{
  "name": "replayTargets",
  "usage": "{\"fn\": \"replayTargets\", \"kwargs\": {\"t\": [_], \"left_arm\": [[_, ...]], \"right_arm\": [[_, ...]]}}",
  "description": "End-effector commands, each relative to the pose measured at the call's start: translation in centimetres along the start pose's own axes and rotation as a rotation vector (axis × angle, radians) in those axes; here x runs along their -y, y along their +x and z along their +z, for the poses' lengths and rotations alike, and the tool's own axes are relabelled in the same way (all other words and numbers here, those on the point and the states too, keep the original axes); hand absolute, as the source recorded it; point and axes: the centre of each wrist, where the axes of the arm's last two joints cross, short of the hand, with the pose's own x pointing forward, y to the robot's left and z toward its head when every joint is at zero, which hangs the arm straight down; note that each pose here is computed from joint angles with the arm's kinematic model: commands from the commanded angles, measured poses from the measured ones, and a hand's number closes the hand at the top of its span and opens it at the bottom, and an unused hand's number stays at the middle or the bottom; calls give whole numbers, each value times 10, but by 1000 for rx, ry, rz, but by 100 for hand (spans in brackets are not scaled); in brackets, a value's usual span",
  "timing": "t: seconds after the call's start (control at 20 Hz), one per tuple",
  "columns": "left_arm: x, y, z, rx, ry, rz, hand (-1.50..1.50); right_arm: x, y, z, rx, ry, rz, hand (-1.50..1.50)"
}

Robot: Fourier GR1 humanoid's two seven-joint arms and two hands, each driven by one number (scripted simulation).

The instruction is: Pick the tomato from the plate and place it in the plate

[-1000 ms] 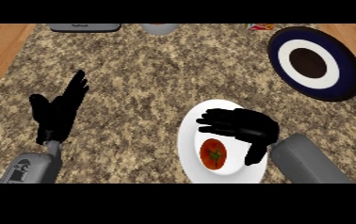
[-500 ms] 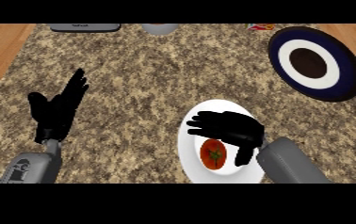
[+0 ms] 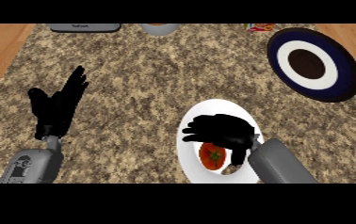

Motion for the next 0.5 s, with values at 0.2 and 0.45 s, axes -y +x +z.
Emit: {"fn": "replayTargets", "kwargs": {"t": [0.2,0.45], "left_arm": [[-2,2,11,-11,10,-3,0],[-19,-8,2,1,10,-4,0]], "right_arm": [[-11,16,-24,104,50,31,150],[-14,1,1,113,21,-25,150]]}}
